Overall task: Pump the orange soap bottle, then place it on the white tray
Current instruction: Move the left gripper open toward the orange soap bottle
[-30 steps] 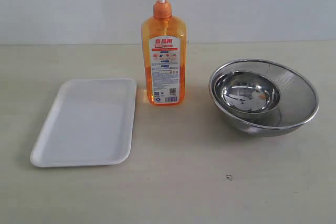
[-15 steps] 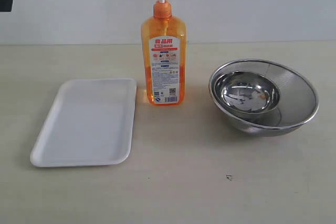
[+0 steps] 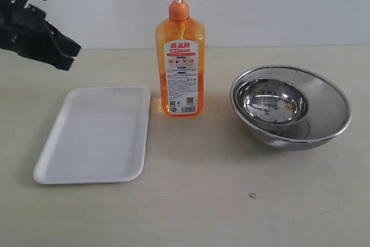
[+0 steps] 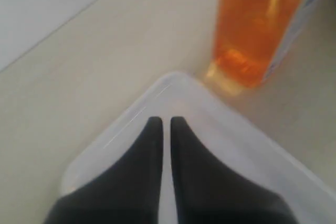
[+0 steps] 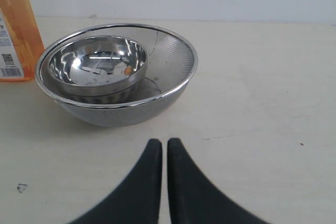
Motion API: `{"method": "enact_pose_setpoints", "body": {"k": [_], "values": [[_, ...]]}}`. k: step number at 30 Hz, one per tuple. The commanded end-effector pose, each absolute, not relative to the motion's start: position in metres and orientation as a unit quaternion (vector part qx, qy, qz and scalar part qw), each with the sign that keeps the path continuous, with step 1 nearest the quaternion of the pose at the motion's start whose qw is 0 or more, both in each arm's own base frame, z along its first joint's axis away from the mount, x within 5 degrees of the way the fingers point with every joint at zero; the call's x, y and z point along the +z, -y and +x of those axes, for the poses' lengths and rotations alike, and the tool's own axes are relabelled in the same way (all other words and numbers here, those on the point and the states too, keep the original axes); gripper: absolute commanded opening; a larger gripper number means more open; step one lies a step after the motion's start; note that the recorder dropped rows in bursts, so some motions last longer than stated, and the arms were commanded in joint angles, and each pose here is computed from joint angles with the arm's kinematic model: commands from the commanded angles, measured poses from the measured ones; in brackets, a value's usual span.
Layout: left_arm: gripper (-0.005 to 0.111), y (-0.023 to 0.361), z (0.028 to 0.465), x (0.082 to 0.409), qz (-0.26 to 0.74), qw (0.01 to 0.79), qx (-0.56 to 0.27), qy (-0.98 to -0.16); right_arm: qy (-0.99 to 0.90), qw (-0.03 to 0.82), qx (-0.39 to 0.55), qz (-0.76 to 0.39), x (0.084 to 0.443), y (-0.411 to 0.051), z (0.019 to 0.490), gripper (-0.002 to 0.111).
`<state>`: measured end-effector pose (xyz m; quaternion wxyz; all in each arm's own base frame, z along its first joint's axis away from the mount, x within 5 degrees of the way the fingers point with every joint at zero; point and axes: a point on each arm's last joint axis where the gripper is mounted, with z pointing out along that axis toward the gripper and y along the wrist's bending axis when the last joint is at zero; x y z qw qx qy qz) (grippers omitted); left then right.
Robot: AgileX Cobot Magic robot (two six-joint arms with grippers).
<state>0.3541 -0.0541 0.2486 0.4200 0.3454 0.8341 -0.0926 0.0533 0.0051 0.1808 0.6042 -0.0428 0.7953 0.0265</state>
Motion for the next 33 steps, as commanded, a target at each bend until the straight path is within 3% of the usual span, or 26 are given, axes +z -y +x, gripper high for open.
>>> {"method": "enact_pose_setpoints", "body": {"k": [1,4,13,23,33], "values": [[0.005,0.068,0.368,0.262,0.285,0.519,-0.191,-0.783,-0.792,0.609,0.026,-0.043,0.182,-0.005,0.053,0.001],[0.005,0.055,0.368,0.275,0.337,0.580,-0.209,-0.712,-0.792,0.609,0.026,-0.043,0.182,-0.005,0.053,0.001],[0.005,-0.003,0.376,0.255,0.331,0.581,-0.289,-0.685,-0.792,0.609,0.026,-0.043,0.182,-0.005,0.053,0.001],[0.005,0.001,0.401,0.189,0.413,0.487,-0.339,-0.691,-0.790,0.611,0.026,-0.043,0.182,-0.005,0.053,0.001],[0.005,-0.001,0.428,0.175,0.320,0.540,-0.366,-0.687,-0.790,0.611,0.026,-0.043,0.182,-0.005,0.053,0.001]]}}
